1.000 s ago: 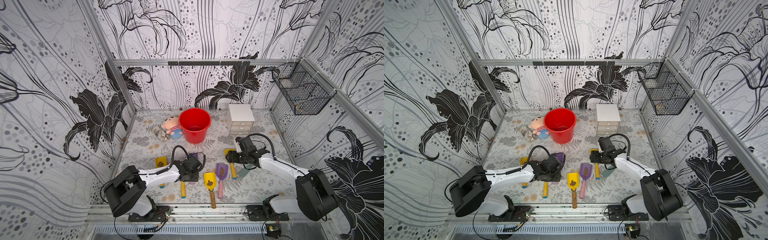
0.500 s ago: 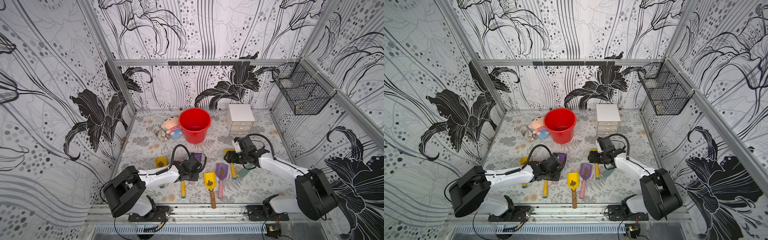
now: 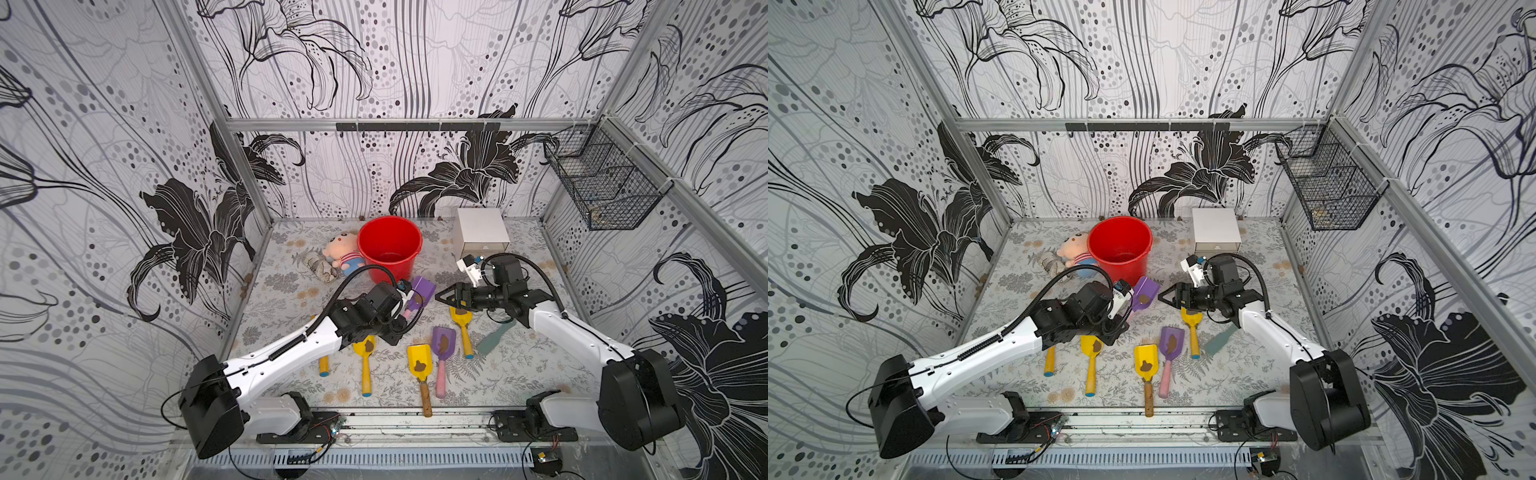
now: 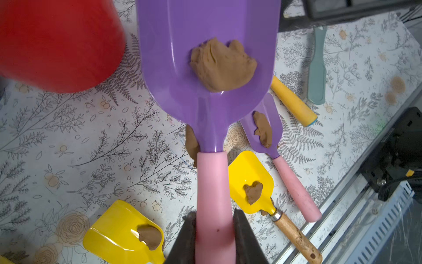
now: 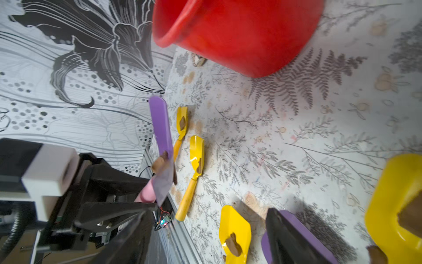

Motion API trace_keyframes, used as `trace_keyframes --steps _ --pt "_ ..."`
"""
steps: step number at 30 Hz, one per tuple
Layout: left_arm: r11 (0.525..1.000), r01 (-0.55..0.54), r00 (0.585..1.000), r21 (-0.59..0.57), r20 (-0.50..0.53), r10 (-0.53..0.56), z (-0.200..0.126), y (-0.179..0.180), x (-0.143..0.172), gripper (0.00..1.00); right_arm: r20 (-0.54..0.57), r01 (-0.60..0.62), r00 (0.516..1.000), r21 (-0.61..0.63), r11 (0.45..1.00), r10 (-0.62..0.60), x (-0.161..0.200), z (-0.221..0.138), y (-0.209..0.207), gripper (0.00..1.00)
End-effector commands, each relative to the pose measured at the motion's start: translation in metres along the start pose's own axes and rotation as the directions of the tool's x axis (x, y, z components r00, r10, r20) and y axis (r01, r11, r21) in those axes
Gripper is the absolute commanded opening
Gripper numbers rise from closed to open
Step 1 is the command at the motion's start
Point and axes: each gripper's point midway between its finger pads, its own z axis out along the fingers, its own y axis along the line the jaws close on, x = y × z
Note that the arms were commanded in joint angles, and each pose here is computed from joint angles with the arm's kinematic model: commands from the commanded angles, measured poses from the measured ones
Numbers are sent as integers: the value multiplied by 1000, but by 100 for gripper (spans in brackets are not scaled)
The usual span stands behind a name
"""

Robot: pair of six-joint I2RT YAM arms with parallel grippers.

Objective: Brush the soil off the hand trowel and place it into the bucket
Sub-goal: Adjust the hand trowel.

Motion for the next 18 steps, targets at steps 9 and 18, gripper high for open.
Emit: trace_keyframes --steps 9,18 --pt "983 -178 983 54 -38 180 0 -10 -8 0 -62 -30 998 -142 989 21 -10 20 19 34" --pt "985 -174 985 14 -15 174 5 -2 -12 3 -78 -113 992 -112 987 104 -8 27 7 0"
